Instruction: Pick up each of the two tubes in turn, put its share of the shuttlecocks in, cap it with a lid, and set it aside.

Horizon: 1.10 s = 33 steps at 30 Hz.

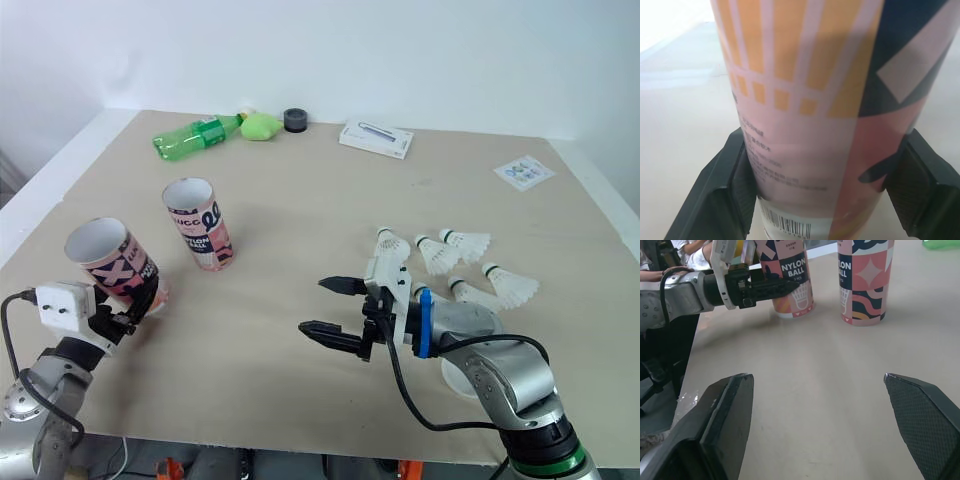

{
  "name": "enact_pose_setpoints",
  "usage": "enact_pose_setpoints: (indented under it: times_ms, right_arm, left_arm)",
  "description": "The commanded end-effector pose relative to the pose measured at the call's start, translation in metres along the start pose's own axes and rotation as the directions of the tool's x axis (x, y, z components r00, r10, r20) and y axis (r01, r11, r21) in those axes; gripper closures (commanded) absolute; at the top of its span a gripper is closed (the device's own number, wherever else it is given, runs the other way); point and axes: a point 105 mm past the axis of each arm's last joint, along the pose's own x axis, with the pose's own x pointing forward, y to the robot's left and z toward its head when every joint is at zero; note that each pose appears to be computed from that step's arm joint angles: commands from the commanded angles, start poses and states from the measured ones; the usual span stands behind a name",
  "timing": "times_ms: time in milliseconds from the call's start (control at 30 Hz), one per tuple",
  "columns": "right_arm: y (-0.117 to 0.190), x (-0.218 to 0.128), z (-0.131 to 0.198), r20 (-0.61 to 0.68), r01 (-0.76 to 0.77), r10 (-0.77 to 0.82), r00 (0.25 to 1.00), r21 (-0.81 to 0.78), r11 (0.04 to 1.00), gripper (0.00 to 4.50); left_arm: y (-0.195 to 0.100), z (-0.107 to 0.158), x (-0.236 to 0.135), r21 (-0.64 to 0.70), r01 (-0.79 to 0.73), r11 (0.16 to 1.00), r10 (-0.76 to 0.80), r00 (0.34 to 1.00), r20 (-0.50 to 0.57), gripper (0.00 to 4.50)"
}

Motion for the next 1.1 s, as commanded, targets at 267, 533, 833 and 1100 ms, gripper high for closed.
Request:
enact_pose_setpoints:
  times_ms: [267,533,833,1100]
  right_arm:
    - [0.003,-0.029,0.020,0.026,-0.008,0.009,1.000,-0.049,0.999,0.00]
    - [-0.016,-0.057,0.014,-0.015,0.129,-0.130,0.991,-0.055,0.990,0.00]
    - [-0.035,-0.097,0.006,-0.061,0.285,-0.289,0.956,-0.065,0.956,0.00]
    - [-0.040,-0.121,0.010,-0.065,0.369,-0.372,0.926,-0.051,0.928,0.00]
  left_arm:
    - [-0.041,0.028,-0.016,0.039,0.542,0.839,-0.536,0.837,-0.110,1.30]
    - [-0.081,0.032,0.004,-0.005,0.811,0.585,-0.776,0.559,-0.293,1.30]
    - [-0.110,0.070,0.037,0.102,0.930,0.352,-0.876,0.366,-0.315,1.30]
    - [-0.126,0.049,0.044,0.159,0.971,0.177,-0.861,0.231,-0.454,1.30]
